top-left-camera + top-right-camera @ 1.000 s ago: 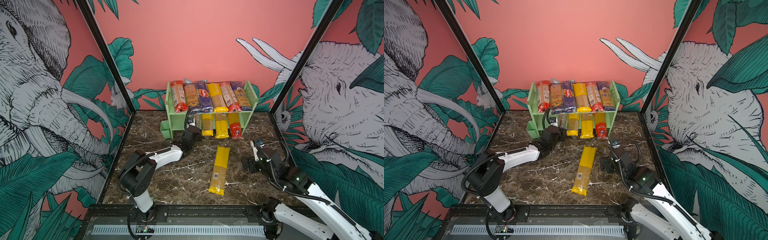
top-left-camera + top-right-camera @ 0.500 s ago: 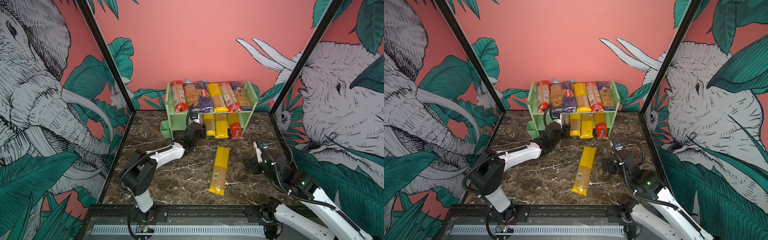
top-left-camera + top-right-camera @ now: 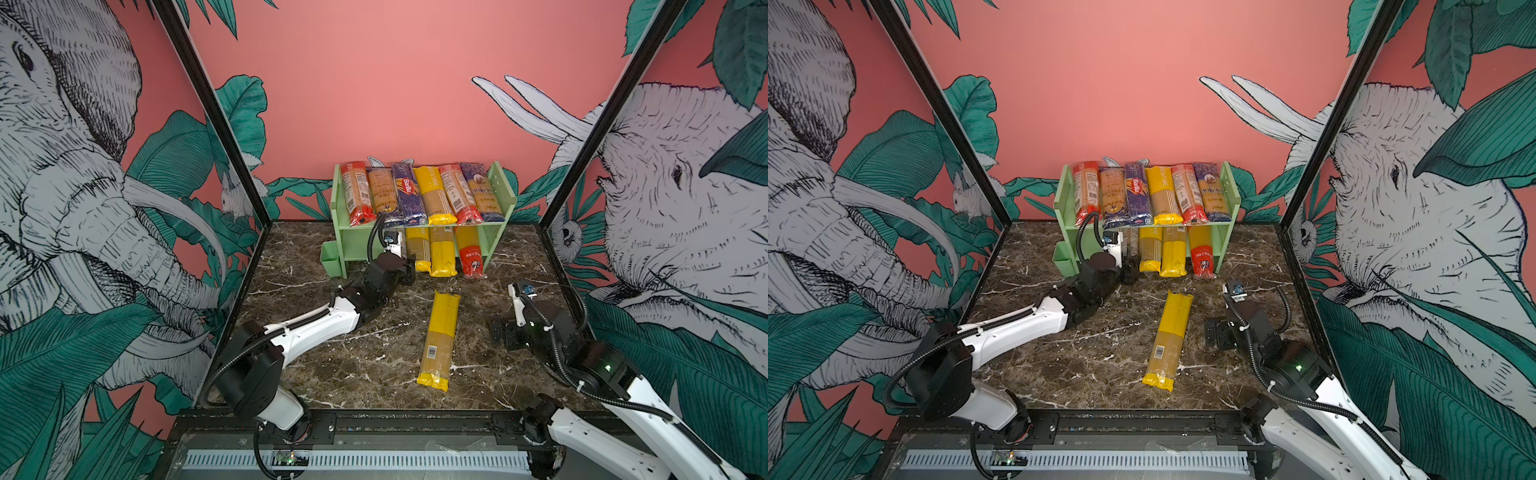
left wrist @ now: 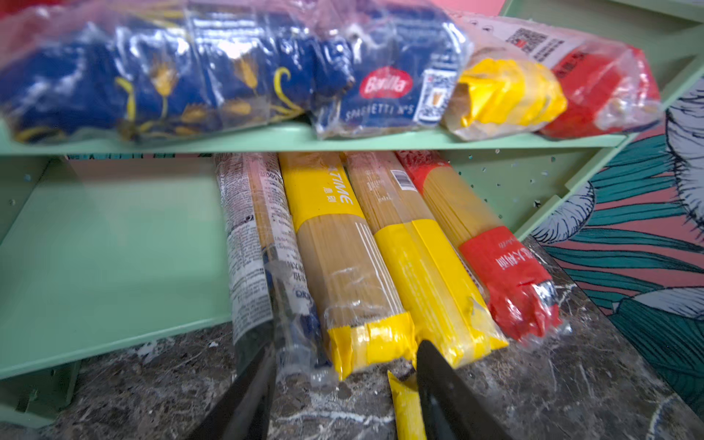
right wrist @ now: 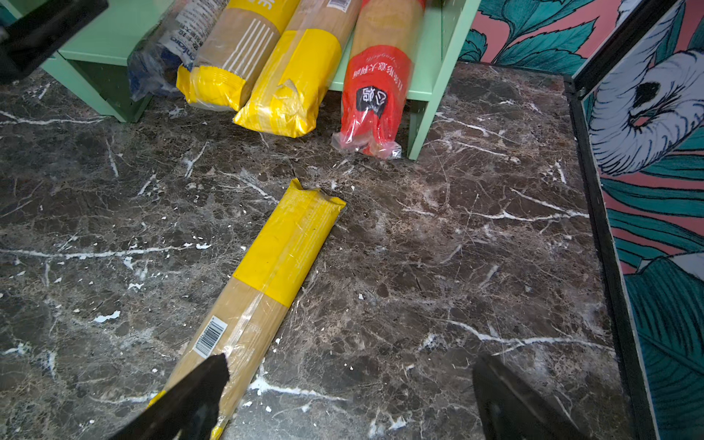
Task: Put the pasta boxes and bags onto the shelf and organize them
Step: 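Set the white-blue pack upright beside the Pastatime pack and open the left gripper, then withdraw the left gripper and lower it onto the last yellow-brown pack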
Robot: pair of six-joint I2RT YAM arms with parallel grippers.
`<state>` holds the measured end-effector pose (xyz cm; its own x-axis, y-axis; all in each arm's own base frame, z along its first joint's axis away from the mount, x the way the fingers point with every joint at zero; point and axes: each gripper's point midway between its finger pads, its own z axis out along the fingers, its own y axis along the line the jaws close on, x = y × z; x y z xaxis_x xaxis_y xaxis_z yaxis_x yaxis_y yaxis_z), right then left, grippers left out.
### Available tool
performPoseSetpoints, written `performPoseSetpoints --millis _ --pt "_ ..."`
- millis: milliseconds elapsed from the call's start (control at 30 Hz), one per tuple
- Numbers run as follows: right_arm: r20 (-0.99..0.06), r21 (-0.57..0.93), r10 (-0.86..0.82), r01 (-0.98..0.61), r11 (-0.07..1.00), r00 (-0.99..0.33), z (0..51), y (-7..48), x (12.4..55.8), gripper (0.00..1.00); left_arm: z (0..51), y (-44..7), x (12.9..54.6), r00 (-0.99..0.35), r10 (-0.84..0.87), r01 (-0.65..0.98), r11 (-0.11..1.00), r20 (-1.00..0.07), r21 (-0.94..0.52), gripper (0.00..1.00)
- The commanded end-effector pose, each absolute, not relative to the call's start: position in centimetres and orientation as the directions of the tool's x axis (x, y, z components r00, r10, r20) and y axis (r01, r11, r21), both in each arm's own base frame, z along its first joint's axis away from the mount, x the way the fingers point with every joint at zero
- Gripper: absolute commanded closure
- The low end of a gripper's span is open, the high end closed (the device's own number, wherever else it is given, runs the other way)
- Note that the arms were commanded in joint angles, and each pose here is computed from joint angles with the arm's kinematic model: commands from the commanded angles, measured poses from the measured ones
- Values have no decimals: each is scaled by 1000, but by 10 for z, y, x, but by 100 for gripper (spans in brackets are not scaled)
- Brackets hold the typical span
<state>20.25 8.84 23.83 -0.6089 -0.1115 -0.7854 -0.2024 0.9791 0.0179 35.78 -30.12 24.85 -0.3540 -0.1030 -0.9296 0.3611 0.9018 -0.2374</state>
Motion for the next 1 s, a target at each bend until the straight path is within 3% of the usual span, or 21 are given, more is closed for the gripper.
performPoseSetpoints --millis 0,300,333,367,500,567,800,967 --pt "-795 40 -64 -158 987 -604 245 79 198 0 241 -287 334 -367 -82 332 919 -927 -213 40" --pt "-779 108 -23 -170 980 -626 244 82 188 1 197 -291 240 -422 6 393 903 -906 -177 37" --pt "-779 115 -17 -169 979 -627 244 82 187 1 191 -294 228 -423 25 408 898 -906 -166 20" --pt "-778 120 -13 -169 978 -628 243 83 187 1 185 -297 215 -422 42 420 894 -906 -155 13" --pt "-771 135 -5 -171 976 -637 240 84 185 1 166 -305 181 -412 70 454 880 -908 -138 9" --pt "-767 144 -2 -175 974 -642 239 85 184 1 160 -308 166 -416 70 468 871 -907 -147 2" --pt "-770 164 13 -178 970 -638 242 80 175 1 124 -325 124 -437 142 507 854 -888 -114 1" --pt "-776 161 19 -168 972 -631 246 72 169 1 96 -353 104 -473 112 526 831 -874 -178 1"
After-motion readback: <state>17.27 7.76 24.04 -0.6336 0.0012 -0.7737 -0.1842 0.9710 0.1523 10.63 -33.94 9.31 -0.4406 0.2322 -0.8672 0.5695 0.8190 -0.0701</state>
